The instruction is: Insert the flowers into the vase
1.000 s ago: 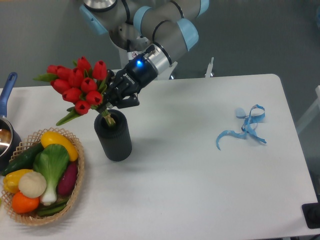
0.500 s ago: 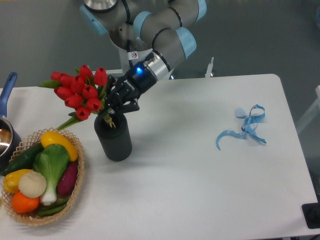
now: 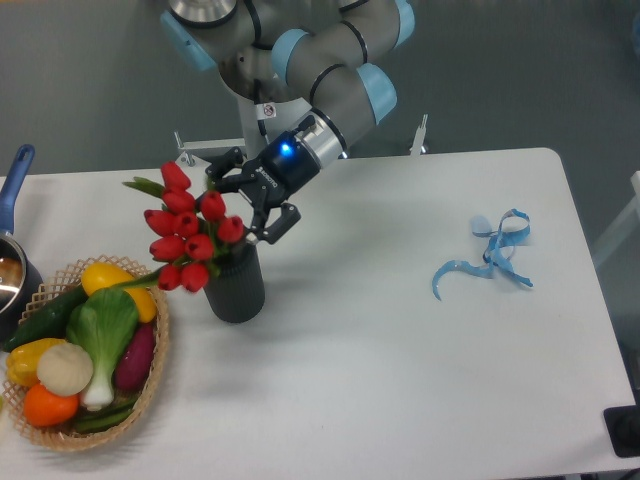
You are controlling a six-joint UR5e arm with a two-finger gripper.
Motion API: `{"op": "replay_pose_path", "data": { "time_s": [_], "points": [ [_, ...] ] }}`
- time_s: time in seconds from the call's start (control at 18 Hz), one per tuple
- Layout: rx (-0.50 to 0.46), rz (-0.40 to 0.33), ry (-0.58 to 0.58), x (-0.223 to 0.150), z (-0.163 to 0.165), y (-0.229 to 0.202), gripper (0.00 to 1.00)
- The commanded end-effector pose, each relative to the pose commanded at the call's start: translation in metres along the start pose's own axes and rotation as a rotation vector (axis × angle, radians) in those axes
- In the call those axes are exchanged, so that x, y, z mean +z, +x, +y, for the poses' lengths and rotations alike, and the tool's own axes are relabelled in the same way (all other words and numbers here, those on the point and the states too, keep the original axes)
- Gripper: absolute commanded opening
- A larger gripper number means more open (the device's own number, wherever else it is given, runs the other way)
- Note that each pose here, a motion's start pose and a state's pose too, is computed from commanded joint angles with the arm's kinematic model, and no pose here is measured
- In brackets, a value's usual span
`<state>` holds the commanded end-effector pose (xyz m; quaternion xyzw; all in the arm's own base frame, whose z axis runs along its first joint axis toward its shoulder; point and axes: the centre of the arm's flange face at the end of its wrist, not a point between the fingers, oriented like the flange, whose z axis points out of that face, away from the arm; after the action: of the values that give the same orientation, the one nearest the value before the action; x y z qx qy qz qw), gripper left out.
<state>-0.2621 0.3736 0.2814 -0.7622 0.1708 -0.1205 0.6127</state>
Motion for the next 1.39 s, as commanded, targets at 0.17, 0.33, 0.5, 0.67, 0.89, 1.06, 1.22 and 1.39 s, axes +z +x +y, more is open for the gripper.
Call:
{"op": "replay_pose_path", "data": {
  "time_s": [0.17,0.33,0.5,0.67,0.89,1.06,1.22,1.39],
  "points": [
    [0.006,-0.015,0.0,-0.006,-0.002,-0.003,1.0],
    [0.009,-0.036,-0.001,-0.014,-0.003,-0.007,1.0],
    [0.026,-0.081,-0.005,-0.032,-0.009,-0.014,1.0],
    [0.013,-0.148,-0.02,-0.06,-0.003,-0.027,1.0],
    [0.007,-0.255,-0.029,-0.108,-0.003,-0.059,1.0],
    [-0.029,-0.323,-0.036,-0.147,0.016,-0.092,1.0],
    [-0.056,-0.362,-0.035,-0.172,0.033,-0.114,1.0],
    [-0.075,-0.392,-0.098,-0.194,0.048,-0.135,1.0]
  ]
}}
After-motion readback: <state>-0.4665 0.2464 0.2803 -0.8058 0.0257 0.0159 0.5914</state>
